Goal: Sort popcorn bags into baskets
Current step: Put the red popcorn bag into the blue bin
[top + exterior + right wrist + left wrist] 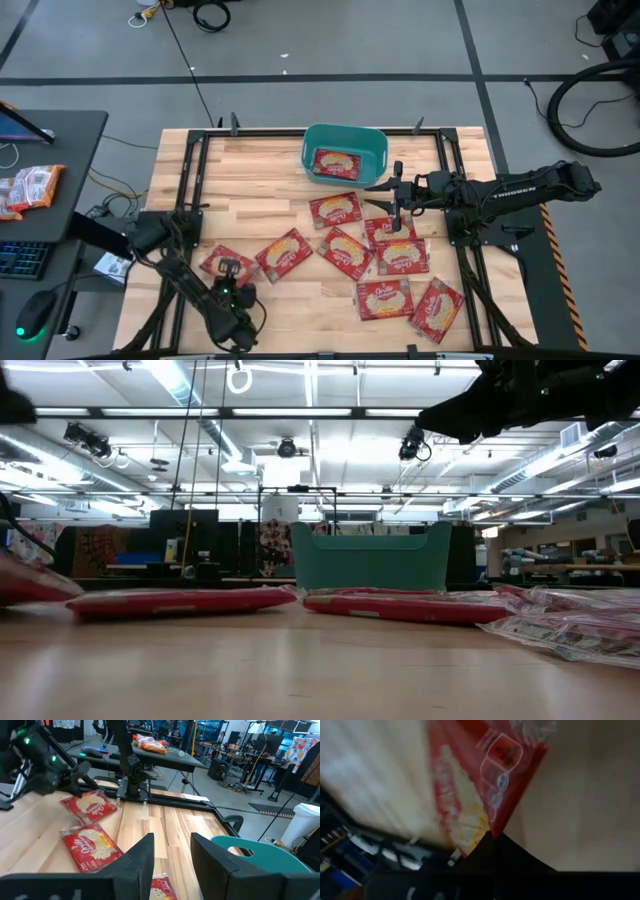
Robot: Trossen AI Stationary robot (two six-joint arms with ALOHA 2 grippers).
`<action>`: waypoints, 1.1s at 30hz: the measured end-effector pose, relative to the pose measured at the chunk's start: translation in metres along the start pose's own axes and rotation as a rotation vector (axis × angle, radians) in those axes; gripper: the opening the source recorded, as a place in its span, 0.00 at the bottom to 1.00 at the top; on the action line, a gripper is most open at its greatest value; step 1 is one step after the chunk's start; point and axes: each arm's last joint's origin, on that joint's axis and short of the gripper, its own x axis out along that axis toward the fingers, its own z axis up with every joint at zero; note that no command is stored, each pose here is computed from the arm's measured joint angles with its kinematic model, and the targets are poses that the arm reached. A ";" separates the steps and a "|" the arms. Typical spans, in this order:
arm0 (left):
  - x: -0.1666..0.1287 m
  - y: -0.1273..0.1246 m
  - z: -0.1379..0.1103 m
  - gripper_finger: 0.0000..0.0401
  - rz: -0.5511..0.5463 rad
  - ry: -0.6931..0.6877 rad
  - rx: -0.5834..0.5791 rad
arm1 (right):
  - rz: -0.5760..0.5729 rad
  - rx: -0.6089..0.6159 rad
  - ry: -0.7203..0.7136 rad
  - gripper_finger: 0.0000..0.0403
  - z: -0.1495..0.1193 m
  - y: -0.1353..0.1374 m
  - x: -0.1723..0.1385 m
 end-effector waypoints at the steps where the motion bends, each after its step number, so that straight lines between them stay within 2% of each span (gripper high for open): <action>1: -0.004 0.006 -0.002 0.01 -0.001 -0.005 -0.017 | 0.000 0.000 0.000 0.33 0.000 0.000 0.000; 10: -0.034 0.065 -0.014 0.00 -0.046 -0.161 -0.176 | 0.000 0.000 0.000 0.33 0.000 0.000 0.000; 17: -0.049 0.117 -0.013 0.00 -0.003 -0.321 -0.340 | 0.000 0.000 0.000 0.33 0.000 0.000 0.000; 24: -0.044 0.162 0.015 0.00 0.141 -0.447 -0.435 | 0.000 0.000 -0.001 0.33 0.000 0.000 0.000; 33: -0.031 0.227 0.059 0.00 0.176 -0.611 -0.495 | 0.000 0.000 -0.001 0.33 0.000 0.000 0.000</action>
